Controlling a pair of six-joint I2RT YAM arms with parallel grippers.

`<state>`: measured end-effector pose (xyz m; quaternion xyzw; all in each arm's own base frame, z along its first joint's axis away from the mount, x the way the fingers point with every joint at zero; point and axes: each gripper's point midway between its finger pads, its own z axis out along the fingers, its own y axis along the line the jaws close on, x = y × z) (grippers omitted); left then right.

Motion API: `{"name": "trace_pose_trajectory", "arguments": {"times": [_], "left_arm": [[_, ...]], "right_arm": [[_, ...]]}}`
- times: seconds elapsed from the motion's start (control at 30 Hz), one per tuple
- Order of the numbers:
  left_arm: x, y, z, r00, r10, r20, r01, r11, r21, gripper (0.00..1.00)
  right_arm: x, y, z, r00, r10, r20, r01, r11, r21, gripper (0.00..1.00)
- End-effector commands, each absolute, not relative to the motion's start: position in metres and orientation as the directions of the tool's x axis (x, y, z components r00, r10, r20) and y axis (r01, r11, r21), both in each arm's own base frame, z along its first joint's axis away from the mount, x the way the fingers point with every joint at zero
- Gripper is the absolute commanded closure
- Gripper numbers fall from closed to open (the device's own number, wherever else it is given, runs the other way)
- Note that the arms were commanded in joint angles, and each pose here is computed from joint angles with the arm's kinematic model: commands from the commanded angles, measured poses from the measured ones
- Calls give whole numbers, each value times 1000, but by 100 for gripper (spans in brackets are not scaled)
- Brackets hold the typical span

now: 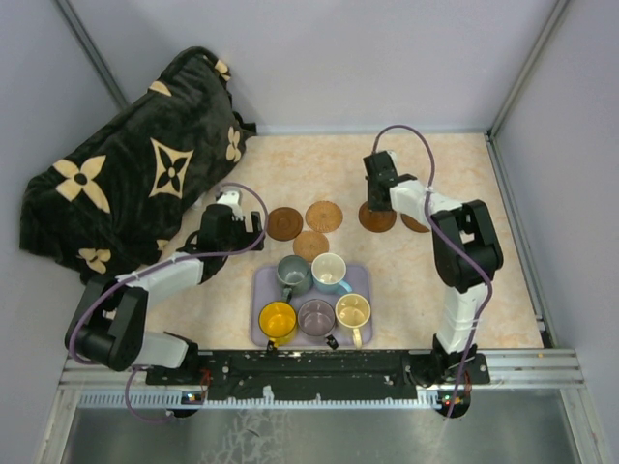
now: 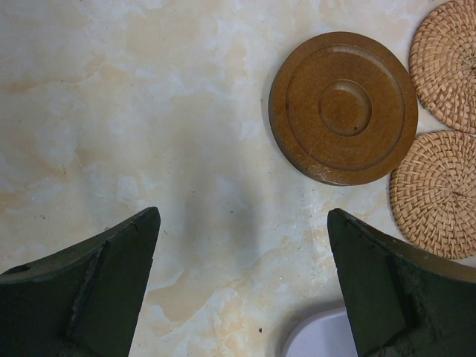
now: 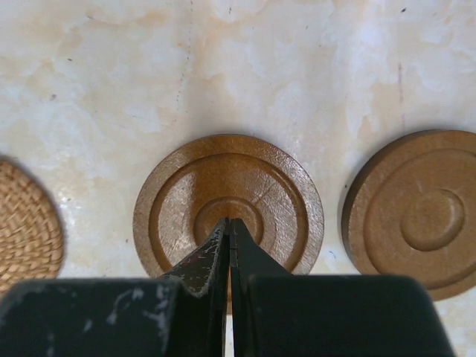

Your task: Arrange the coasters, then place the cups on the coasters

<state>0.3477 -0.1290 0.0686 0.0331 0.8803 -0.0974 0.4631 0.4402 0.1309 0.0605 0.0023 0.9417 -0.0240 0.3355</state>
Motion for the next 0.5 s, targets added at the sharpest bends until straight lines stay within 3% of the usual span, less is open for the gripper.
{"name": "trace_pose_trajectory", "arguments": {"times": [0.0, 0.17, 0.47], "left_arm": [[361, -141, 86, -528, -40, -848, 180, 971, -159, 0], [371, -147, 92, -513, -29, -858, 205, 966, -156, 0], [406, -162, 77, -565, 51, -824, 188, 980, -69, 0]], "right_arm": [[438, 156, 122, -685, -38, -728, -54, 999, -2, 93], [427, 205, 124, -680, -96, -727, -211, 975, 69, 77], [408, 262, 106, -695, -179, -697, -330, 940, 88, 80]]}}
